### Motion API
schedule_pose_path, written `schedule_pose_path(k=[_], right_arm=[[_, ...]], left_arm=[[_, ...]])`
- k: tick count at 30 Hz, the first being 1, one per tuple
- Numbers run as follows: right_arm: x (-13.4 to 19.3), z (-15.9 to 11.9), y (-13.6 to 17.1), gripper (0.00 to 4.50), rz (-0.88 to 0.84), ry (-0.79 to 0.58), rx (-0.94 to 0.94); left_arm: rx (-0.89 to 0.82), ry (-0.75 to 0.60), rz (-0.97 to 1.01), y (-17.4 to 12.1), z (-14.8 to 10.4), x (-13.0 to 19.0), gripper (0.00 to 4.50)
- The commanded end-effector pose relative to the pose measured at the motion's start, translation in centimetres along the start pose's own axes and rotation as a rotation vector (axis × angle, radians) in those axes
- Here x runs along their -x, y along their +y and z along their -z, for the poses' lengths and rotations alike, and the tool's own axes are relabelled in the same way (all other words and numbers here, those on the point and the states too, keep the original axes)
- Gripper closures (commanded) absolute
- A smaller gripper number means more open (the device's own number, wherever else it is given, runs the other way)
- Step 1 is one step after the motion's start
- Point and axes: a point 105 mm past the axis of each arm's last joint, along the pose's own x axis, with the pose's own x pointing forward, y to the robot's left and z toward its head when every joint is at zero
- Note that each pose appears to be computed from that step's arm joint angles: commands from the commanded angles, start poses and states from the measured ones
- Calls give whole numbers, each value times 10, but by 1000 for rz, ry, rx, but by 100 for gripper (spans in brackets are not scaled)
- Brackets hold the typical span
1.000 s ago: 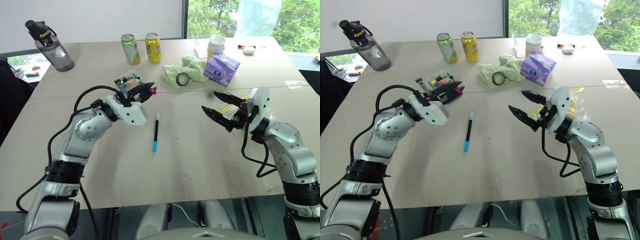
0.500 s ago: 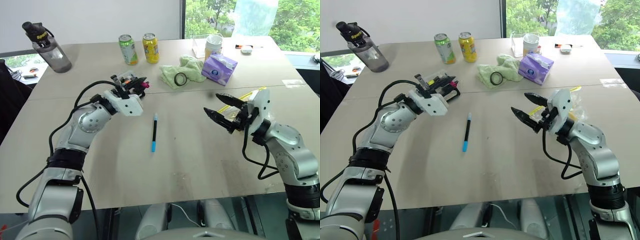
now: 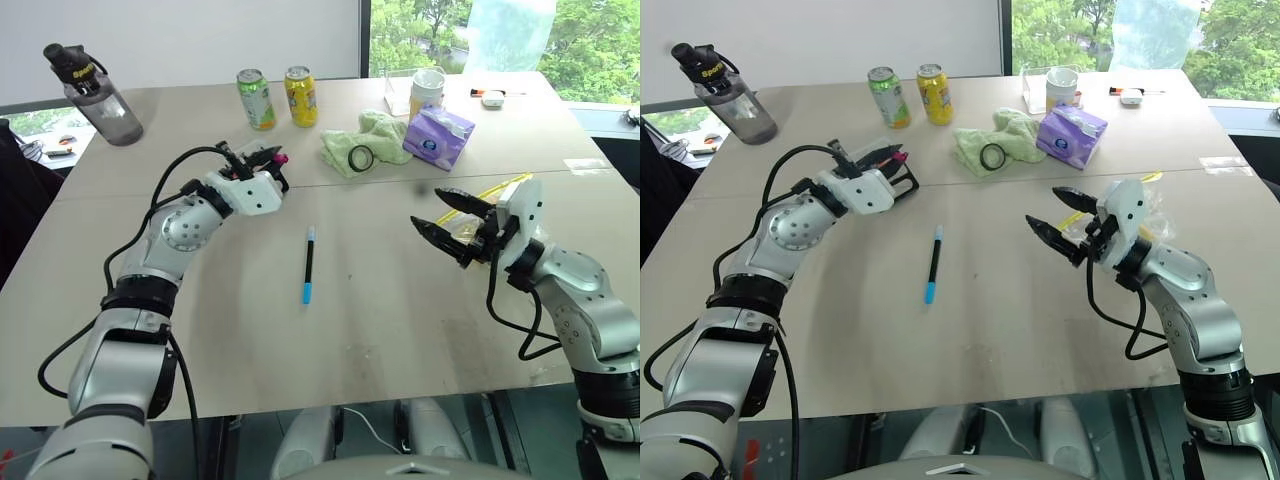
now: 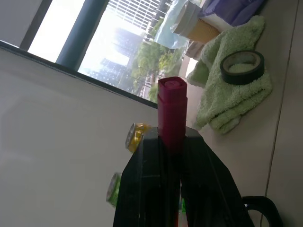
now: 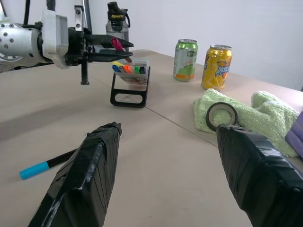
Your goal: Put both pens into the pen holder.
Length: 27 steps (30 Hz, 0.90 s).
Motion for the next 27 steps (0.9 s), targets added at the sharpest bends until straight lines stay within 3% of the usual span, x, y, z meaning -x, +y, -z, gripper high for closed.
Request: schedule_pose_path(k=[1, 5, 7, 15, 22, 27], right_arm=[[3, -14, 1, 97, 2, -38, 49], [7, -13, 1, 97, 13, -30, 49], [8, -12, 1, 97, 15, -27, 48], [8, -10, 3, 97, 13, -24, 40], [8, -8, 5, 97, 8, -22, 33], [8, -6, 6, 97, 4, -20, 27]], left_arm=[[0, -14, -46, 14, -2, -4, 288], [25, 4, -96, 19, 3, -4, 90], [43, 30, -127, 23, 8, -3, 14], [77, 40, -181, 30, 9, -2, 6], [175, 76, -327, 57, 18, 5, 6], [243, 110, -362, 56, 27, 10, 6]])
